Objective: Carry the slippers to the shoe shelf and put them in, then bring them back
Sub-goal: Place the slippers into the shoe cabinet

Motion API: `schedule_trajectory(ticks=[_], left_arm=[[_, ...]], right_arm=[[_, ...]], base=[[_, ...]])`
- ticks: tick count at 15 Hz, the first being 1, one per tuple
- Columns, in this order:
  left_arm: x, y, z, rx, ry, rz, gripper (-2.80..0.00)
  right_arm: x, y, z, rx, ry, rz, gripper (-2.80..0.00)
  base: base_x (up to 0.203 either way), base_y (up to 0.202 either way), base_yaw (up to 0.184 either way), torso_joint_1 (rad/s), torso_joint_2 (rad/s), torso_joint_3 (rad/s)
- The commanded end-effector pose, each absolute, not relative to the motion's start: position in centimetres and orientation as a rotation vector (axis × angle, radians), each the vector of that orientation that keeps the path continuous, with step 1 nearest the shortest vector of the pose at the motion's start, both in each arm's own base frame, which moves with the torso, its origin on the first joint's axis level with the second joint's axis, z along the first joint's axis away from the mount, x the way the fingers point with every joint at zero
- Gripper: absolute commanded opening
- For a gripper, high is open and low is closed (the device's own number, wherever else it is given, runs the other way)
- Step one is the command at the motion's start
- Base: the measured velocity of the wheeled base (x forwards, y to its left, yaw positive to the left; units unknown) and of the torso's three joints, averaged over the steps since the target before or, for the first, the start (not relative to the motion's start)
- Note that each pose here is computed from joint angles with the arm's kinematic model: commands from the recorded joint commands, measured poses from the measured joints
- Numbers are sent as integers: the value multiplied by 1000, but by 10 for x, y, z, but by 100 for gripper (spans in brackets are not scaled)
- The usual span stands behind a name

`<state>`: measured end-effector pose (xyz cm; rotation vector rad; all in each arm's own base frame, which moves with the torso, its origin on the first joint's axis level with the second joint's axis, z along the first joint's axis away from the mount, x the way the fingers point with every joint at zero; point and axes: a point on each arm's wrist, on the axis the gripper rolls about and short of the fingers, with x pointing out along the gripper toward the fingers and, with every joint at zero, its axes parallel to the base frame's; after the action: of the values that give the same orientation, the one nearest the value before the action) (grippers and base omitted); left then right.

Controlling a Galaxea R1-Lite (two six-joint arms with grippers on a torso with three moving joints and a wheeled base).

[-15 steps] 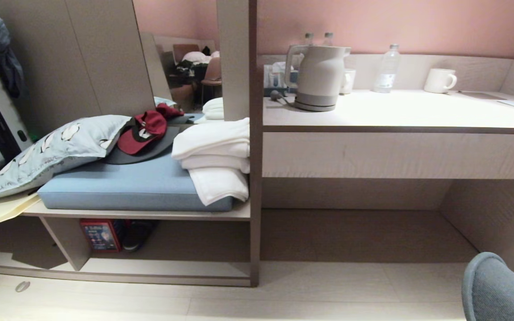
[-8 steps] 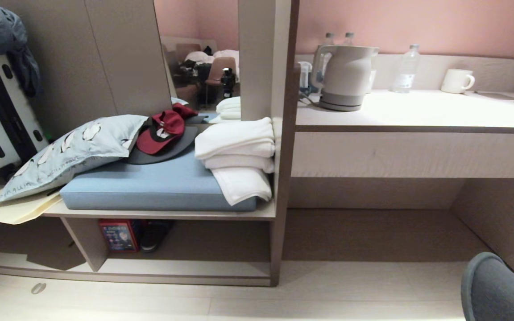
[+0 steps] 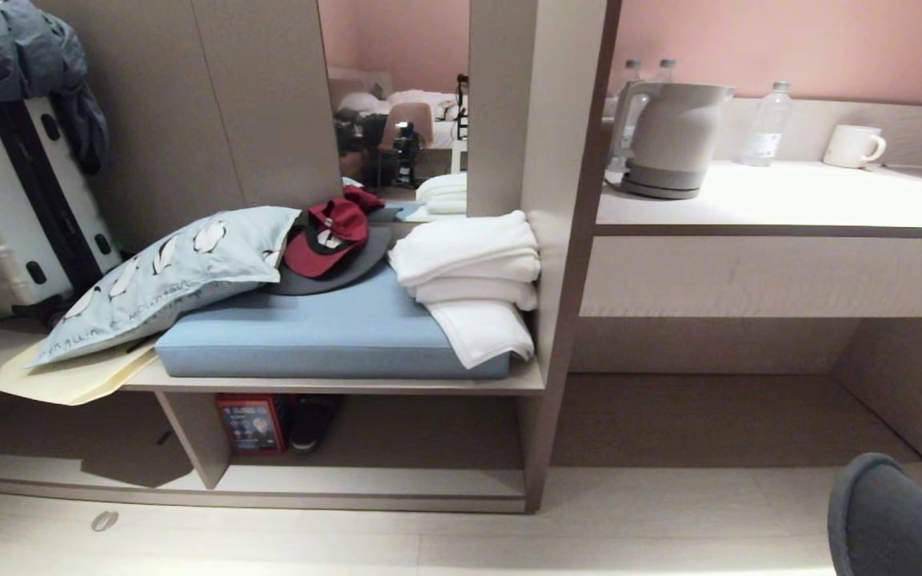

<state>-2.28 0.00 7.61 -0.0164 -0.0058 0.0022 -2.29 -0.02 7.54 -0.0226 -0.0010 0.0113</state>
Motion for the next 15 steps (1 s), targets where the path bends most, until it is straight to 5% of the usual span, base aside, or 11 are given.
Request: schedule_trajectory(ticks=[1,15], left_arm=[[-23,0,76,-17,-6,3,-280],[-23,0,76,-17,-6,3,-280]], right_arm=[[-23,0,75,-23,1,12,-280],[-23,0,75,-23,1,12,-280]], base=[[0,198,-3,1,2,-1],[0,197,-2,3,3,3]])
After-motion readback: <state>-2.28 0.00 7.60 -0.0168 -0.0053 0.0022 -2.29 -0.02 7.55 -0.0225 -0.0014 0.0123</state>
